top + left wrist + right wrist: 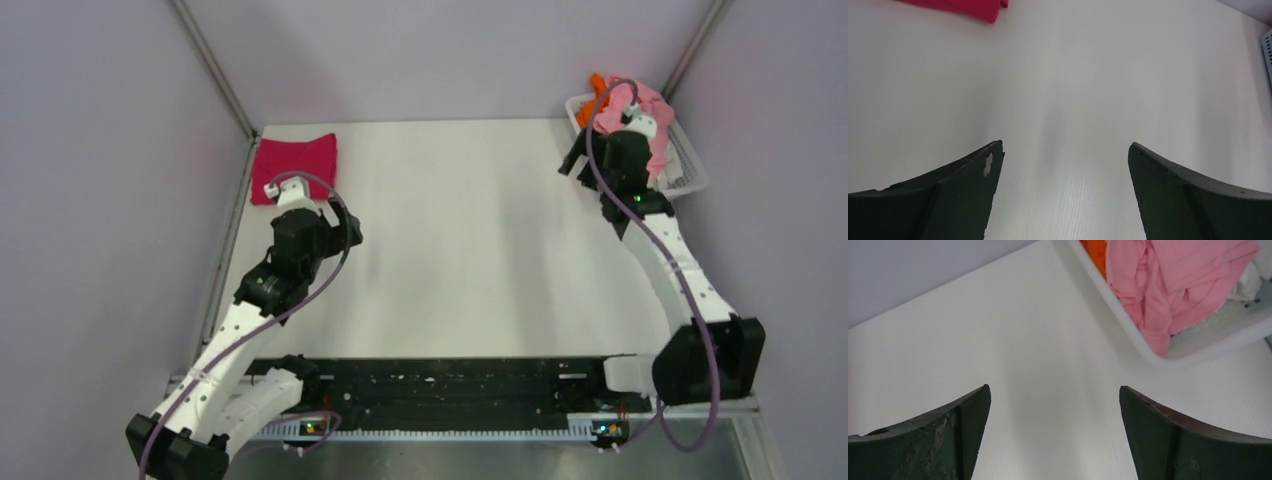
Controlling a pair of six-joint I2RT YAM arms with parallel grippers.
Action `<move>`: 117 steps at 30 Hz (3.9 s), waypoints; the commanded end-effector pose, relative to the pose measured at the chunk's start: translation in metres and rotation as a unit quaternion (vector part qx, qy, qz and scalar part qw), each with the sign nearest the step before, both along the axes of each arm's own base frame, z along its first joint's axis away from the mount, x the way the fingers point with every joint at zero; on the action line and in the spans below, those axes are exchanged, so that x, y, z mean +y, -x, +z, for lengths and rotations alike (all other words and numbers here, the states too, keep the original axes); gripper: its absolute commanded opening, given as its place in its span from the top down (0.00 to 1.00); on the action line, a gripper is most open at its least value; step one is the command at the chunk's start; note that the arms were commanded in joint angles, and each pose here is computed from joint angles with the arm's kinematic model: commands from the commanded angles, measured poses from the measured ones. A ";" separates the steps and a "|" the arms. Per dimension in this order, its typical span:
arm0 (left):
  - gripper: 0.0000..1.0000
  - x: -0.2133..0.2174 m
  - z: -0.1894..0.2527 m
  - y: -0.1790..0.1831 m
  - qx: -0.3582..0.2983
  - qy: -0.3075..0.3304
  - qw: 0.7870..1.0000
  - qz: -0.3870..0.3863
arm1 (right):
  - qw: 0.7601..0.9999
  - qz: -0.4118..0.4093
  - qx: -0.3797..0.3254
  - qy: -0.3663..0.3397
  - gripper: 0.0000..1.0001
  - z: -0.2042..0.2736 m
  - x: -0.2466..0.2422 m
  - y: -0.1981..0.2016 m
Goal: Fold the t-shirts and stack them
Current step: Grab crumpled tshirt from bin with the right arm, then move the tshirt to the center of the board, then flatten out the tshirt
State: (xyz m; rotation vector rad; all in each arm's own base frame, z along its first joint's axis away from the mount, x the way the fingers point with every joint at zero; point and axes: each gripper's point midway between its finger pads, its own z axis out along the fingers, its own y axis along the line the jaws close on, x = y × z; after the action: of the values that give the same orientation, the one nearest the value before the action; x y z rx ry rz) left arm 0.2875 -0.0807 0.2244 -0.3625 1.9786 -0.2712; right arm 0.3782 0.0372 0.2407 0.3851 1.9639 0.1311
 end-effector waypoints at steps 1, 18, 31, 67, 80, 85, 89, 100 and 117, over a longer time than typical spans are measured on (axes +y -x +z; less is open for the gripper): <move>0.01 0.002 0.014 -0.009 -0.047 0.000 0.999 0.008 | 0.999 -0.033 -0.024 0.016 0.03 0.022 -0.045 -0.070; 0.01 -0.009 -0.013 -0.043 -0.025 -0.030 0.999 0.004 | 0.986 -0.144 0.063 0.057 0.23 -0.086 -0.193 -0.236; 0.01 -0.012 -0.011 -0.052 -0.016 -0.032 0.999 0.004 | 0.985 -0.156 0.013 0.073 0.90 -0.034 -0.206 -0.249; 0.01 0.005 0.006 0.046 -0.038 0.060 0.997 -0.016 | 0.725 0.581 -0.302 -0.211 1.00 0.310 0.220 0.123; 0.01 0.001 -0.049 0.061 0.071 0.070 0.995 -0.003 | 0.997 0.048 0.064 -0.011 0.03 -0.089 0.036 0.056; 0.01 -0.030 -0.088 0.075 0.172 0.099 0.978 -0.064 | 0.998 -0.013 0.057 -0.007 0.01 -0.073 0.009 0.081; 0.06 -0.041 -0.129 0.104 0.260 0.115 0.954 -0.091 | 0.996 0.005 0.065 -0.054 0.01 -0.086 0.018 0.110; 0.16 -0.090 -0.174 0.187 0.372 0.158 0.890 -0.213 | 0.990 0.028 0.096 -0.101 0.06 -0.115 0.032 0.132; 0.47 -0.176 -0.216 0.153 0.413 -0.067 0.876 -0.240 | 0.991 -0.003 0.118 -0.069 0.08 -0.126 0.019 0.118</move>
State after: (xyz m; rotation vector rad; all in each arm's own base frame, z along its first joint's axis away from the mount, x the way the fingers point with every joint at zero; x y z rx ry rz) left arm 0.0836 -0.2371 0.0152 0.1232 3.0676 -0.4698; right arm 0.2461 0.0626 0.0948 0.4955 2.2682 0.2440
